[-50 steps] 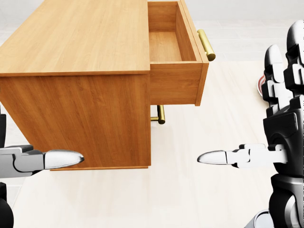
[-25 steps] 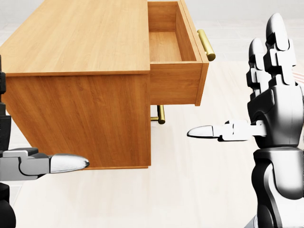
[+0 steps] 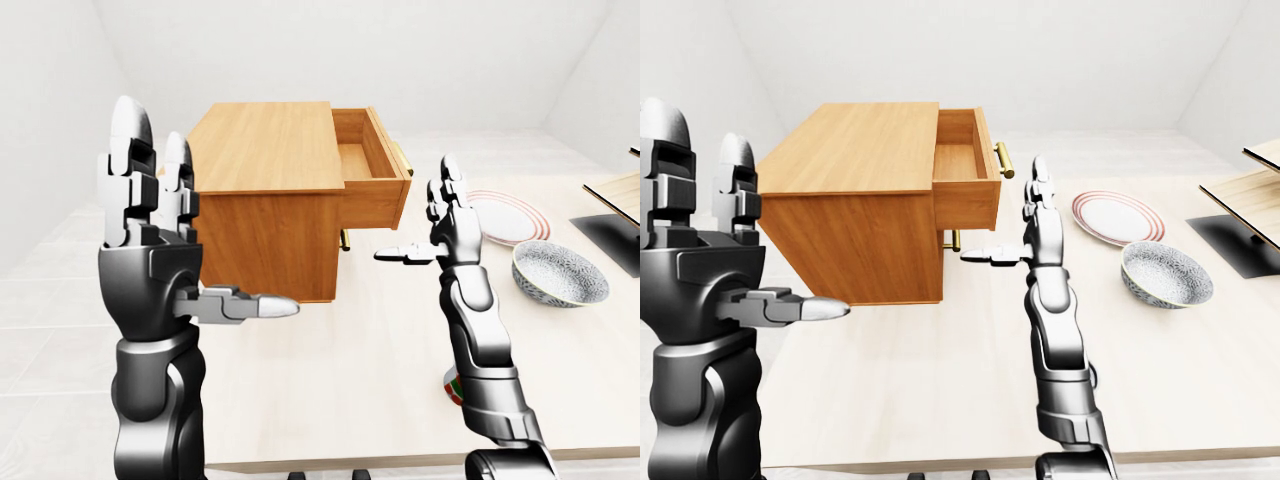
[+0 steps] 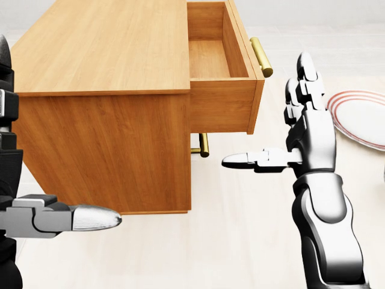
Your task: Close the top drawer of the cabinet.
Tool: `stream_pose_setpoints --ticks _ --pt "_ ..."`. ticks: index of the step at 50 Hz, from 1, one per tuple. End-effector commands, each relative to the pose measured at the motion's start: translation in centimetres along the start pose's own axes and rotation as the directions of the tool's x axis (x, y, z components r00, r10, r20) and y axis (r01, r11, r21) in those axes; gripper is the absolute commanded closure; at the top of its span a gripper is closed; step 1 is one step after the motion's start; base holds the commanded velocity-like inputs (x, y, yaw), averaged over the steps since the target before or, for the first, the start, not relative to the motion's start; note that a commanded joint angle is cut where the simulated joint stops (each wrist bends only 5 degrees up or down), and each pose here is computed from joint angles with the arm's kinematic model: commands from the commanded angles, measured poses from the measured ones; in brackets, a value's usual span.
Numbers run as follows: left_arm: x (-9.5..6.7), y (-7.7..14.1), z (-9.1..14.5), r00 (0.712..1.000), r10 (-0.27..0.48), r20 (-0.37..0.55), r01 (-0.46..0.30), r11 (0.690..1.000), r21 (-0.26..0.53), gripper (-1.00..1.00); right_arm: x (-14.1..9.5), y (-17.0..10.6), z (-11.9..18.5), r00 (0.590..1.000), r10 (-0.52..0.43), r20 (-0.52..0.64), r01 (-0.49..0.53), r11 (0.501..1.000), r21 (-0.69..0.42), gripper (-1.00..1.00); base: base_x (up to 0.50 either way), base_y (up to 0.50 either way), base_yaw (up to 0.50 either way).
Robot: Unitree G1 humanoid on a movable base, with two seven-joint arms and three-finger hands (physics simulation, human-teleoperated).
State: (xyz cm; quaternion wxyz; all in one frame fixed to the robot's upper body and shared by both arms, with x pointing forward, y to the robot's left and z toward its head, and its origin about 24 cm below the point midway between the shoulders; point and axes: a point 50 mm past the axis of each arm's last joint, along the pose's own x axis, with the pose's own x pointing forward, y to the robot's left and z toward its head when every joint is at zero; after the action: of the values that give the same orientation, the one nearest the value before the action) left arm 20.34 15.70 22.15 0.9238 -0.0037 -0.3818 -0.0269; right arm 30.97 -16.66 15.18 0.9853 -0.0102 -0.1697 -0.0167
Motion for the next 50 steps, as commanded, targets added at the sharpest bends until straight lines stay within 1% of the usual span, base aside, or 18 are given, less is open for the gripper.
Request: stream_pose_setpoints --ticks 1,8,9,14,15,17,19,21,25,27,30,31,35,39,41,45,50 --pt "0.1 0.0 0.0 1.000 0.002 0.005 -0.002 1.000 -0.003 -1.00 -0.5 0.2 -2.4 0.995 0.013 -0.099 -0.012 1.000 0.008 -1.00 0.00 0.00 0.00" --pt "0.0 0.0 -0.2 1.000 0.000 -0.008 0.000 1.000 -0.001 -1.00 -0.3 0.5 -3.0 0.992 0.024 -0.127 -0.023 1.000 0.010 -1.00 0.00 0.00 0.00" --pt "0.1 0.0 0.0 1.000 0.001 0.004 -0.001 1.000 -0.001 -1.00 -0.3 0.5 -3.1 0.991 0.025 -0.130 -0.024 1.000 0.011 -1.00 0.00 0.00 0.00" --pt "0.1 0.0 0.1 1.000 0.000 0.010 0.000 1.000 0.001 -1.00 -0.3 1.0 -2.5 0.994 0.040 -0.106 -0.039 0.999 0.015 -1.00 0.00 0.00 0.00" --pt "0.1 0.0 -0.1 1.000 0.000 0.001 0.000 1.000 0.002 -1.00 -0.3 1.2 -2.2 0.995 0.046 -0.093 -0.045 0.999 0.013 -1.00 0.00 0.00 0.00" --pt "0.2 -0.1 0.2 1.000 0.000 0.015 0.000 1.000 0.000 -1.00 -0.4 1.6 -1.5 0.996 0.059 -0.063 -0.058 0.998 0.014 -1.00 0.00 0.00 0.00" --pt "0.0 0.0 -0.2 1.000 -0.002 -0.006 0.002 1.000 0.003 -1.00 -0.4 1.8 -1.0 0.997 0.066 -0.038 -0.066 0.998 0.012 -1.00 0.00 0.00 0.00" --pt "0.1 0.0 0.2 1.000 0.000 0.013 0.000 1.000 0.002 -1.00 -0.3 2.0 -0.1 0.997 0.073 -0.002 -0.073 0.997 0.014 -1.00 0.00 0.00 0.00" --pt "0.0 0.0 -0.2 1.000 -0.001 -0.009 0.001 1.000 0.003 -1.00 -0.3 2.2 0.8 0.996 0.079 0.039 -0.080 0.997 0.015 -1.00 0.00 0.00 0.00" --pt "0.0 0.0 -0.3 1.000 -0.001 -0.013 0.001 1.000 0.002 -1.00 -0.4 2.3 1.1 0.995 0.083 0.050 -0.084 0.996 0.015 -1.00 0.00 0.00 0.00" --pt "0.1 -0.1 0.1 1.000 -0.001 0.010 0.001 1.000 0.001 -1.00 -0.4 2.5 1.5 0.994 0.088 0.068 -0.090 0.996 0.014 -1.00 0.00 0.00 0.00" --pt "0.0 -0.2 -0.2 1.000 -0.009 -0.008 0.009 1.000 0.001 -1.00 -0.4 2.5 1.3 0.994 0.090 0.059 -0.090 0.996 0.012 -1.00 0.00 0.00 0.00" --pt "0.0 0.0 -0.4 1.000 -0.006 -0.018 0.006 1.000 0.003 -1.00 -0.4 2.8 1.8 0.991 0.101 0.083 -0.102 0.995 0.014 -1.00 0.00 0.00 0.00" --pt "-0.1 -0.1 -0.6 1.000 -0.008 -0.026 0.008 1.000 0.003 -1.00 -0.4 3.1 1.6 0.991 0.110 0.074 -0.112 0.994 0.016 -1.00 0.00 0.00 0.00" --pt "0.0 -0.1 -0.3 1.000 -0.007 -0.011 0.008 1.000 0.003 -1.00 -0.4 3.3 1.6 0.991 0.115 0.073 -0.117 0.993 0.017 -1.00 0.00 0.00 0.00" --pt "0.0 -0.1 -0.6 1.000 -0.007 -0.026 0.007 1.000 0.005 -1.00 -0.4 3.9 1.3 0.990 0.130 0.062 -0.132 0.991 0.026 -1.00 0.00 0.00 0.00" --pt "-0.1 -0.1 -0.6 1.000 -0.008 -0.026 0.008 1.000 0.005 -1.00 -0.5 4.6 -0.1 0.988 0.152 0.000 -0.152 0.988 0.034 -1.00 0.00 0.00 0.00"
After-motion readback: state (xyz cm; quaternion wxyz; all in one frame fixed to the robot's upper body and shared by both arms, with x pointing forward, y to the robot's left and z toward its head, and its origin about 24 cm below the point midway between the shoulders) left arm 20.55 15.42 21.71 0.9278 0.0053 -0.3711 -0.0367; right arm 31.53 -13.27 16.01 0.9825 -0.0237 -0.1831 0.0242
